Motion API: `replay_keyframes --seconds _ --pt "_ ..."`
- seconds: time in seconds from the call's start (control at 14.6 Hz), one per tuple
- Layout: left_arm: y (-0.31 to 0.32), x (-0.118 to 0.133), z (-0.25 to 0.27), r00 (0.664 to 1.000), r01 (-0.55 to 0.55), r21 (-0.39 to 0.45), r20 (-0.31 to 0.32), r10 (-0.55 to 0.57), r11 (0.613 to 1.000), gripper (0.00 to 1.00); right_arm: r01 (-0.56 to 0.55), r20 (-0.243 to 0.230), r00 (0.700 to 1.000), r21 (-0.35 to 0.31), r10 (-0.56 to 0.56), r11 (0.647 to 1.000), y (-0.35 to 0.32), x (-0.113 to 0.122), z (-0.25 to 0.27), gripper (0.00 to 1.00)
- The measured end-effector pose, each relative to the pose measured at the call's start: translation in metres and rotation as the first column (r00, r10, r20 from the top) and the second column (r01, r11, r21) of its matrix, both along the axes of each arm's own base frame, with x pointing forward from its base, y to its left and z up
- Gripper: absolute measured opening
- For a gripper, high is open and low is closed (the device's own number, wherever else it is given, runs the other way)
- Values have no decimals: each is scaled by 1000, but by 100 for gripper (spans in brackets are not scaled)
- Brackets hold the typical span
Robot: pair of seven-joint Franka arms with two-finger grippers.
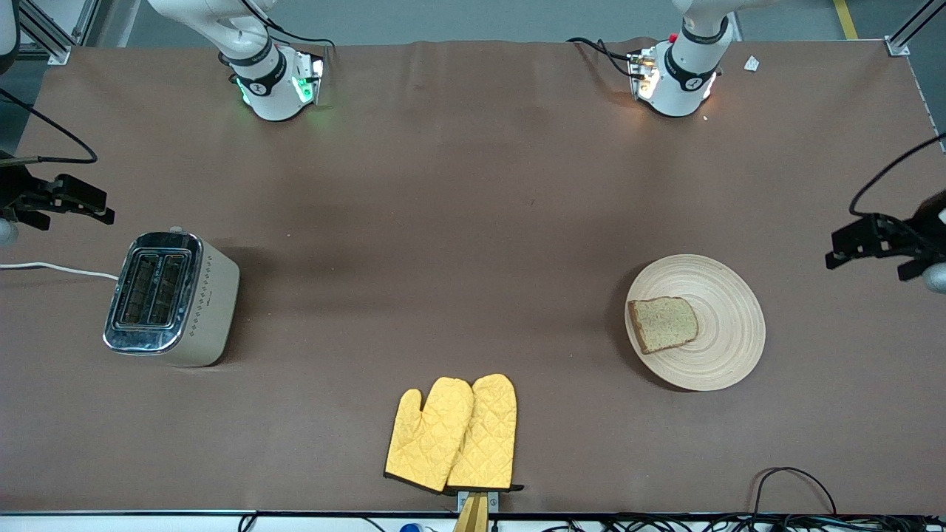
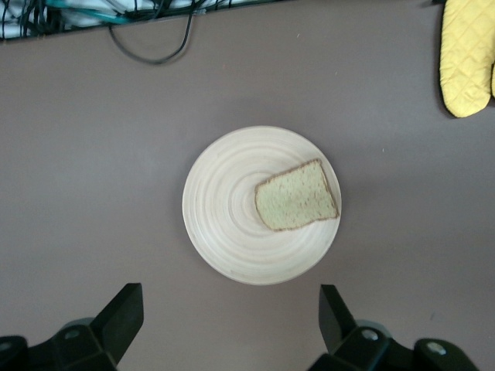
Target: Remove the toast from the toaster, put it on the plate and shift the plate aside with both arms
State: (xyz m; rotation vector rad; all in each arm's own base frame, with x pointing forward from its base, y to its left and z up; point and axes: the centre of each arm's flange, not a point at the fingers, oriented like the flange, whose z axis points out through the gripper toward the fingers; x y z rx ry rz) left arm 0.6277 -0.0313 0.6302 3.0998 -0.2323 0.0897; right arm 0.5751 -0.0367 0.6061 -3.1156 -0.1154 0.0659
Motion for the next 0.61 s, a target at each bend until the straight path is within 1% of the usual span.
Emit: replay_keyframes --seconds 0.27,0.41,0.48,0.61 --pt "-18 -56 -14 997 -41 43 67 38 998 100 0 0 1000 0 0 1000 0 0 0 100" --pt "-22 -78 -22 996 -52 55 70 48 997 100 0 0 1000 0 0 1000 0 0 0 100" --pt "-22 -82 -23 996 -51 56 70 47 997 100 0 0 1000 0 0 1000 0 0 0 100" --pt "-19 -82 -21 996 -56 54 76 52 997 100 0 0 1000 0 0 1000 0 0 0 100"
